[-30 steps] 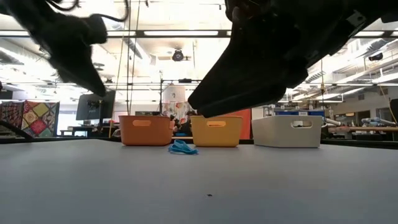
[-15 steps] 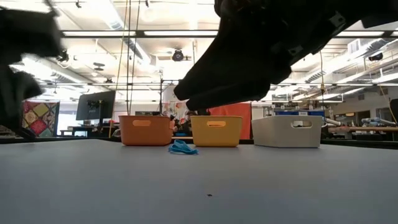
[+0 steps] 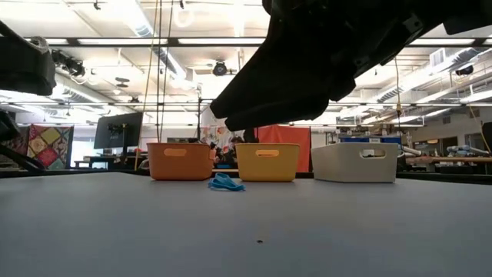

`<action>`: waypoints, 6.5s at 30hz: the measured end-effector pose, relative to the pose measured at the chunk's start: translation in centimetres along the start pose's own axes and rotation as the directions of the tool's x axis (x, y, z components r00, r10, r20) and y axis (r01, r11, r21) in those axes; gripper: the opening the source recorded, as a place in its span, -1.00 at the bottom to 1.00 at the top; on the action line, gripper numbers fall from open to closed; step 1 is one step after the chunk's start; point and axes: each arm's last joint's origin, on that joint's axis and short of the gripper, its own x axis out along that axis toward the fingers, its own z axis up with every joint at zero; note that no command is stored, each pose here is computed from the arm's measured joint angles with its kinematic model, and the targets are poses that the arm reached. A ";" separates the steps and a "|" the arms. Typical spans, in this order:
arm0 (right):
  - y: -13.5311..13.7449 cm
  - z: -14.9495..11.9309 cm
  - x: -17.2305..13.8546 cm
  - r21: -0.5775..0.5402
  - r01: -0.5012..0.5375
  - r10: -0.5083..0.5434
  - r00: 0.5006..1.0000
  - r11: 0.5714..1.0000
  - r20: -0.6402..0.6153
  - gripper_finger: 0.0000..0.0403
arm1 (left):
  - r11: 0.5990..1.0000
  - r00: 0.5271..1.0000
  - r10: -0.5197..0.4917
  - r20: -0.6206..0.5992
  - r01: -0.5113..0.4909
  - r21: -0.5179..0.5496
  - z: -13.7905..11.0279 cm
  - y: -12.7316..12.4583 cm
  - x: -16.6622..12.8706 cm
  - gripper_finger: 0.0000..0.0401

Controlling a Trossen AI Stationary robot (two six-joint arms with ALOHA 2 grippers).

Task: Sort rubber bands into baskets
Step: Put the blue rubber band into the orange bin

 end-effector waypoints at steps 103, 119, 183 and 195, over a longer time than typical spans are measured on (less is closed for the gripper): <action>-2.3 -1.9 0.1 0.070 0.194 -0.177 0.963 0.978 -0.203 -0.27 | 0.913 0.798 0.403 0.448 -0.313 -0.262 25.0 26.3 -7.7 -0.98; -2.2 -2.0 0.1 0.063 0.193 -0.176 0.963 0.979 -0.204 -0.27 | 0.875 0.747 0.481 0.458 -0.376 -0.306 26.0 29.0 -6.2 -0.26; -1.3 -2.1 -0.3 -0.031 0.131 -0.135 0.971 0.991 -0.199 -0.27 | 0.933 0.943 -0.248 -0.221 0.170 -0.318 -3.9 0.2 -1.9 -0.74; -1.8 -1.9 0.0 -0.055 0.136 -0.145 0.969 0.989 -0.199 -0.27 | 0.941 0.955 -0.174 -0.240 0.089 -0.327 -4.2 -2.5 -1.2 -0.74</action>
